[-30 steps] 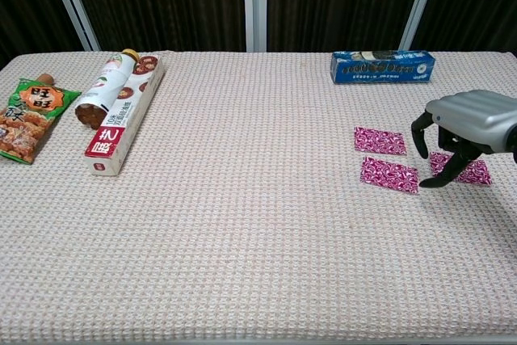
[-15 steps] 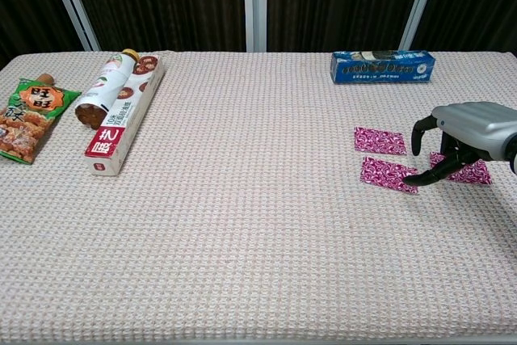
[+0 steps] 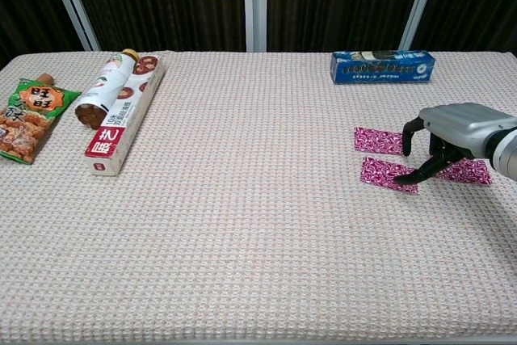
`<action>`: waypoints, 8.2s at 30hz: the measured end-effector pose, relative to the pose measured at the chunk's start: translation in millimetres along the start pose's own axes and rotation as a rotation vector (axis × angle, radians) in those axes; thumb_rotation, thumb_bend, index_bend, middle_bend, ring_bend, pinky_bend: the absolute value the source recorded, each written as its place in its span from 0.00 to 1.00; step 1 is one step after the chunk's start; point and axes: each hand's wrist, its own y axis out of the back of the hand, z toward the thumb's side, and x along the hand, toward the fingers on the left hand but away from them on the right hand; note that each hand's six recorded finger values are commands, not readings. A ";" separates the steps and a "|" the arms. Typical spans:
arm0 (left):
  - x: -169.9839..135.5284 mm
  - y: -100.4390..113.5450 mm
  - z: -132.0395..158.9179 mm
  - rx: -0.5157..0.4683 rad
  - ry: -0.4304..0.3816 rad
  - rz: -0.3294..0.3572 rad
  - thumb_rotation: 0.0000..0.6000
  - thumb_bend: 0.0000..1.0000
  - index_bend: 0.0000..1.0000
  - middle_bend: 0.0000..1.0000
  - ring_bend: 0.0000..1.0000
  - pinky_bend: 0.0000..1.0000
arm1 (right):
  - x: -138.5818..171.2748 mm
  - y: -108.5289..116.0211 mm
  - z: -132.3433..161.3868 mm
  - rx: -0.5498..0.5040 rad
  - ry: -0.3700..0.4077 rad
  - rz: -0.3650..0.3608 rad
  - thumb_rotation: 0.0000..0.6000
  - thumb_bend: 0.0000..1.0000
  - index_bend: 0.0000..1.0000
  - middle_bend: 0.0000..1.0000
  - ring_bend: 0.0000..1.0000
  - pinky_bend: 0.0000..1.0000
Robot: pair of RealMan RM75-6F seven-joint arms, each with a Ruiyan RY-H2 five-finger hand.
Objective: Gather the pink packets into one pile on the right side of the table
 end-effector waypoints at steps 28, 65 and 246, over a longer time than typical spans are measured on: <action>1.3 0.6 -3.5 -0.006 0.007 0.004 1.00 0.00 0.31 0.29 0.23 0.34 | -4.5 -5.9 10.4 0.029 0.015 0.017 0.52 0.00 0.40 1.00 1.00 0.98; -1.0 3.5 -13.0 -0.016 0.024 0.010 1.00 0.00 0.31 0.29 0.23 0.34 | -5.8 -6.9 14.6 0.028 -0.007 0.007 0.87 0.03 0.47 1.00 1.00 0.99; 3.0 0.5 -11.8 -0.034 0.017 -0.024 1.00 0.00 0.31 0.29 0.23 0.34 | -58.1 52.7 5.0 -0.066 -0.063 -0.025 0.96 0.00 0.47 1.00 1.00 0.99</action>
